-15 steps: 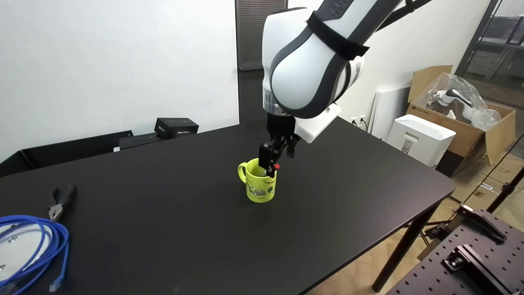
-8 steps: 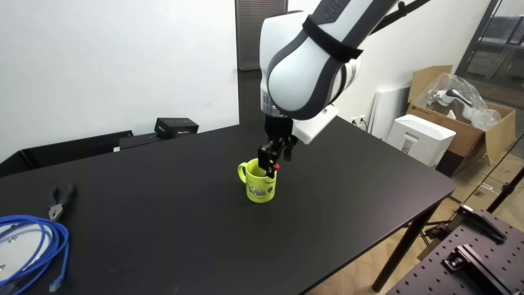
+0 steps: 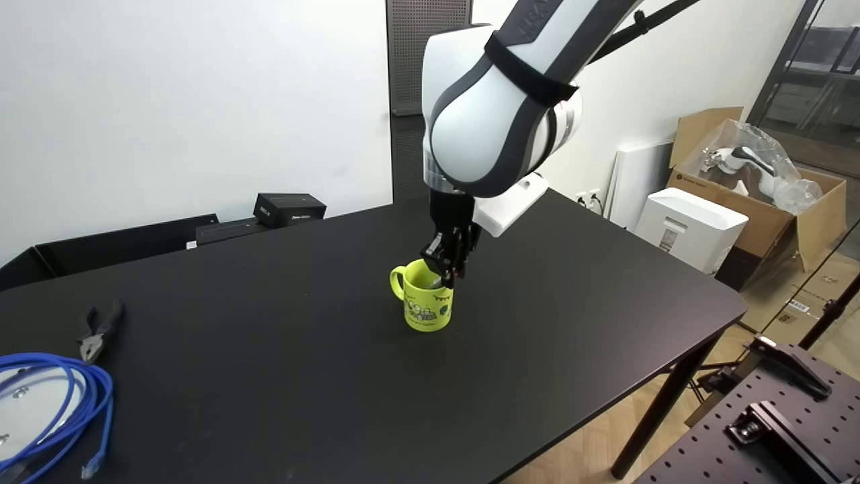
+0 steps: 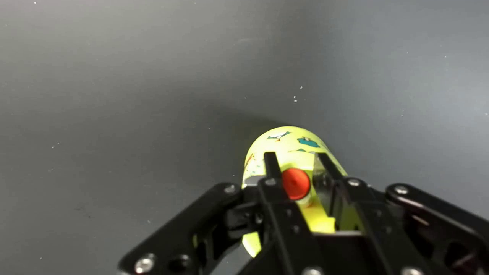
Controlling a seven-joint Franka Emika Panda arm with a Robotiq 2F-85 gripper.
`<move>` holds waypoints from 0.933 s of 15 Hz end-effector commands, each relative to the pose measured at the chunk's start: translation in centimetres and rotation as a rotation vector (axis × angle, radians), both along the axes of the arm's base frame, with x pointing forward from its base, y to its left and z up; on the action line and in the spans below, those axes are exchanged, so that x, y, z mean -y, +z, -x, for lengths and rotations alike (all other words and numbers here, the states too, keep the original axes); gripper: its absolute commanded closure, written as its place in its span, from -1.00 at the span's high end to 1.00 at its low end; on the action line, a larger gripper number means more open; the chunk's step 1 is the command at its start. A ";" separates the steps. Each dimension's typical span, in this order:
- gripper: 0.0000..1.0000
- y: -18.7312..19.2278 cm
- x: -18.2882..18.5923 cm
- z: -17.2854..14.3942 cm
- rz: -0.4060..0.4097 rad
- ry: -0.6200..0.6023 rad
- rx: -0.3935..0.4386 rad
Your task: Take the marker out of the mug and put it on the table
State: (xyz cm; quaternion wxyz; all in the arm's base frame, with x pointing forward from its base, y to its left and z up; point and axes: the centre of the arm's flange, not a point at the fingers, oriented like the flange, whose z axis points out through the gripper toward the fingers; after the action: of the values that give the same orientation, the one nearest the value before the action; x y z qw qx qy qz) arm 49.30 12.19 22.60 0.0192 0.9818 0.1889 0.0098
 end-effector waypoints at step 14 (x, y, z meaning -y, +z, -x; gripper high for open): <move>-0.88 10.1 -1.3 3.0 -0.002 0.114 0.116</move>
State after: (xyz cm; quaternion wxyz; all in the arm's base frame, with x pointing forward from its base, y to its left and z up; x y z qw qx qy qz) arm 48.91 13.41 28.19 0.0214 0.9718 0.2292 0.0507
